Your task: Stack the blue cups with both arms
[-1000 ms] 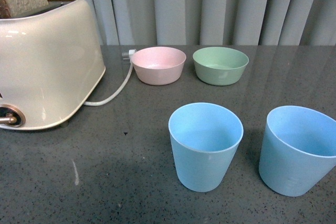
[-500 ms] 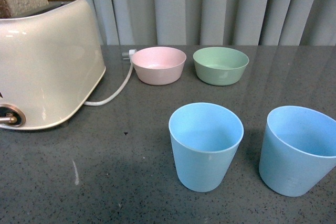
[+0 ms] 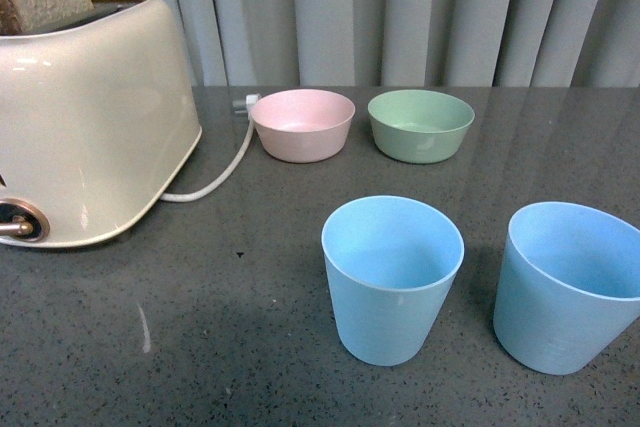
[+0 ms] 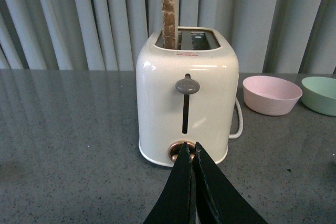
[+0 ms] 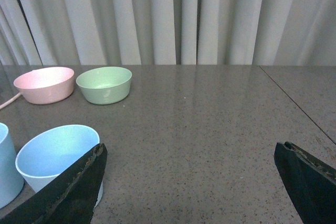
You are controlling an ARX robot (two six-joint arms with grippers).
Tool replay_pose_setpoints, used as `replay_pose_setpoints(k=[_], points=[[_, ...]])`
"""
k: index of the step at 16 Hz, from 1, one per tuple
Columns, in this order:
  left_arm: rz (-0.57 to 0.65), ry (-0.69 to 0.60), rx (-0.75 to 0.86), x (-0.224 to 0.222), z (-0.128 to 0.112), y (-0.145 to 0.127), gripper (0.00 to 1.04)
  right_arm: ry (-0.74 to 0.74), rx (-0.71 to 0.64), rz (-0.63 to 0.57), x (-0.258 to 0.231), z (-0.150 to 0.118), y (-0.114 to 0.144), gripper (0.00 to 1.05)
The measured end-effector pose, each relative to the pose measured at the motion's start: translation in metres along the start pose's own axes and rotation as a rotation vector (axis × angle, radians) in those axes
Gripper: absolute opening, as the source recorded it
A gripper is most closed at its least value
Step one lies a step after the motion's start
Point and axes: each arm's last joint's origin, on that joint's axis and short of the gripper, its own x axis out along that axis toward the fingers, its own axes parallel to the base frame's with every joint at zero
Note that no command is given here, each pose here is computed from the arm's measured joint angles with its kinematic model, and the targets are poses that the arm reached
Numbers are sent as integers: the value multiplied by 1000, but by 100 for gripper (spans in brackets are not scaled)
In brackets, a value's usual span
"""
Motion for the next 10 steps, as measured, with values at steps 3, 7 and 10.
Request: replay_pose_setpoints(k=[3, 7, 10], points=[[0, 3, 0, -4, 0, 0, 1, 0, 0, 0, 0, 0, 0, 98], [1, 19, 0, -10, -2, 0, 1, 0, 0, 0, 0, 0, 0, 98], [2, 13, 0, -18, -3, 0, 1, -2, 0, 0, 0, 0, 0, 98]])
